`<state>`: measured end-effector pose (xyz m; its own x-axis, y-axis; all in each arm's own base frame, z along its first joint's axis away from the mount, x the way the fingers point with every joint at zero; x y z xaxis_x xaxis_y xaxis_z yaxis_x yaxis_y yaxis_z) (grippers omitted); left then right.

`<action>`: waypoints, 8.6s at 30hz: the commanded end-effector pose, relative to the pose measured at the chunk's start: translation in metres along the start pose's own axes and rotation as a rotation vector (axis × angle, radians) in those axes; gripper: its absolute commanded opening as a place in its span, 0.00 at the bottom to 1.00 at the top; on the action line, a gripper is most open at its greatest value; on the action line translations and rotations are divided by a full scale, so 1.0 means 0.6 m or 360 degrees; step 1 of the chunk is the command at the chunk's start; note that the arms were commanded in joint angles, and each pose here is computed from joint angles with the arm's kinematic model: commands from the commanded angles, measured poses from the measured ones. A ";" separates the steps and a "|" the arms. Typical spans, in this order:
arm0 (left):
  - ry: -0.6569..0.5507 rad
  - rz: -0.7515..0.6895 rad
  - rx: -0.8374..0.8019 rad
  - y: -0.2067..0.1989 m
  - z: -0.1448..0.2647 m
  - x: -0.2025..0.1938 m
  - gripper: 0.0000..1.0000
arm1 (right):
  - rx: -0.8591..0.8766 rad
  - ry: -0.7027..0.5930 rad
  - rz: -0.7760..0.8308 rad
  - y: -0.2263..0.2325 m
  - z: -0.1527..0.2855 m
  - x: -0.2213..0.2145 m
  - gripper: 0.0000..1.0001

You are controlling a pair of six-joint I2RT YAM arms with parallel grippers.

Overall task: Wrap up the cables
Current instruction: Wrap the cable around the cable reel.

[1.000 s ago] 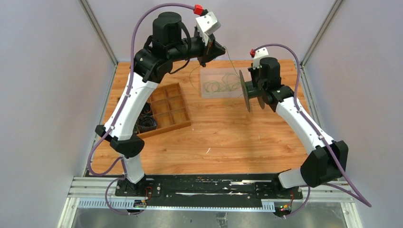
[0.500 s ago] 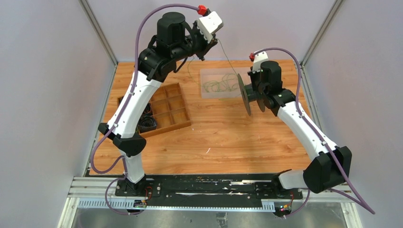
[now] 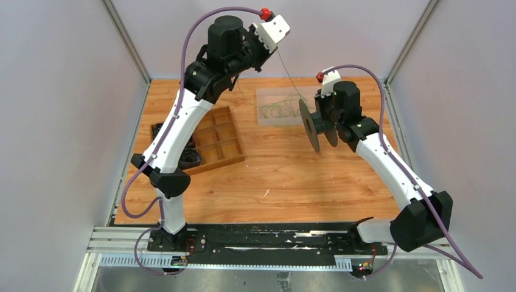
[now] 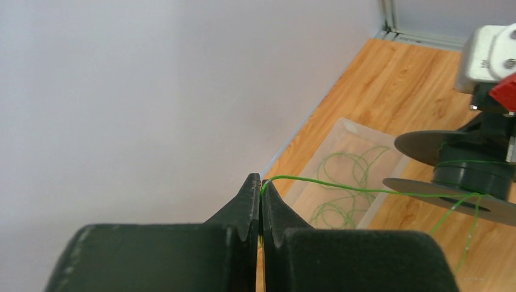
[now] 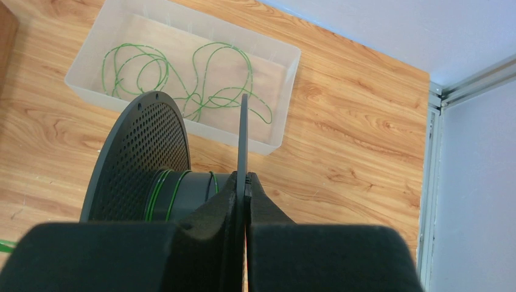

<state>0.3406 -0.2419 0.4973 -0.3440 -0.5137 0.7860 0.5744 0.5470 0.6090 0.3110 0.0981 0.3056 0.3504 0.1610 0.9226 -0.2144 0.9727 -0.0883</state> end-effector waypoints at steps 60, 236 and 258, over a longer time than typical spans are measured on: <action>0.0797 -0.0240 -0.0009 -0.028 -0.132 -0.346 0.00 | 0.0380 -0.0077 -0.0136 0.008 0.098 0.086 0.01; 0.0266 -0.0367 -0.0551 -0.295 -0.054 -0.004 0.09 | 0.0251 -0.0078 -0.0329 -0.017 0.066 0.064 0.01; 0.0267 -0.0129 -0.0335 -0.238 -0.094 -0.031 0.00 | 0.0373 -0.0035 -0.0258 -0.004 0.058 0.044 0.01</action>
<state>0.2787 -0.3580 0.3754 -0.3136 -0.6643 0.6785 0.7824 0.2242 0.5811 0.2992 0.0891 0.3378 0.4119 -0.0430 0.9102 -0.2923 0.9399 0.1766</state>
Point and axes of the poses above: each gripper's point midway between its finger pads, its own z axis back along the fingers, its own y axis along the line the jaws close on, x = y × z, the point moved 10 cm from there along z, back along the fingers, and after that the axes turned 10 degrees about -z, right-handed, at the moved point
